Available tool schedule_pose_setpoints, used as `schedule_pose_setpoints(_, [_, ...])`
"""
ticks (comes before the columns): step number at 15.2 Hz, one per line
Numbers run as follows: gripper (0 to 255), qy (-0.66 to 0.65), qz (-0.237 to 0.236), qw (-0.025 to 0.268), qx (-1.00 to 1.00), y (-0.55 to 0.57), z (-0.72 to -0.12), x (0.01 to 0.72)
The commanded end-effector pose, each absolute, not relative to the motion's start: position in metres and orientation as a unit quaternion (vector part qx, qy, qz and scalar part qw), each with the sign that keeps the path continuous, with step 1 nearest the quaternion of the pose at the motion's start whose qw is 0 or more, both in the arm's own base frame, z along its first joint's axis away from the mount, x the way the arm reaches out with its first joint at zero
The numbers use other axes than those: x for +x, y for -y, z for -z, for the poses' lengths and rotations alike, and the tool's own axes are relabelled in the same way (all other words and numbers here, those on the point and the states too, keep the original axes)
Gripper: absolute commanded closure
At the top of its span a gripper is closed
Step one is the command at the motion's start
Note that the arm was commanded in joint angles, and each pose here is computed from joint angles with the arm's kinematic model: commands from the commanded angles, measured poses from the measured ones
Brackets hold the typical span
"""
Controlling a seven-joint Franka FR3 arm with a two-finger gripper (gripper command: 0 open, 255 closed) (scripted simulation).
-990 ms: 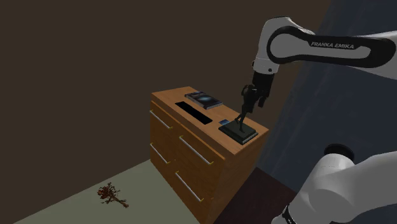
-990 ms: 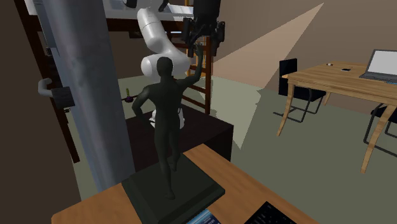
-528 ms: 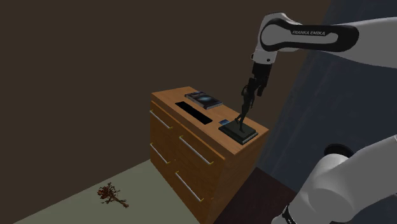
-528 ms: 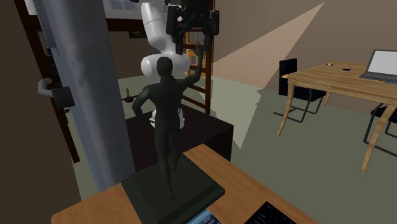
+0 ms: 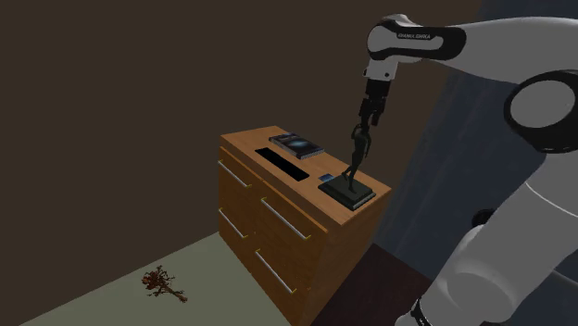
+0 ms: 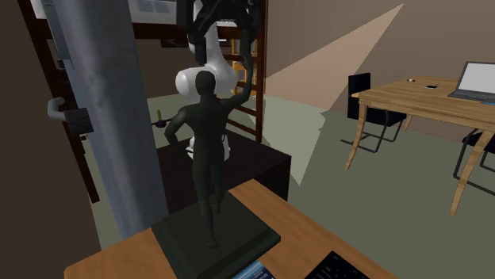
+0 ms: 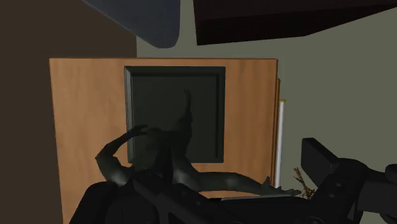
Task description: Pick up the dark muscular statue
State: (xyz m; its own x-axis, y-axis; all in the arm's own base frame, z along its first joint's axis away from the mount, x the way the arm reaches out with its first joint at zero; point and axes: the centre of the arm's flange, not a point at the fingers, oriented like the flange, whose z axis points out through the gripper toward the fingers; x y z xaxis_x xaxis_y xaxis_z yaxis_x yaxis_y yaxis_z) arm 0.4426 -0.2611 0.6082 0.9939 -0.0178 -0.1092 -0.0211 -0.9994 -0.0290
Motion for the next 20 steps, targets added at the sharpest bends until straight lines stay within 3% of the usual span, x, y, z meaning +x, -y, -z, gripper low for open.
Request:
schedule_pose_setpoints(1, [0,-0.003,-0.056,0.019,-0.998,0.288,-0.612,0.455])
schedule_pose_setpoints(14, [0,0.006,-0.059,0.026,-0.998,0.329,-0.579,0.480])
schedule_pose_setpoints(15, [255,0.006,-0.059,0.026,-0.998,0.329,-0.579,0.480])
schedule_pose_setpoints(20, [255,0.006,-0.059,0.026,-0.998,0.329,-0.579,0.479])
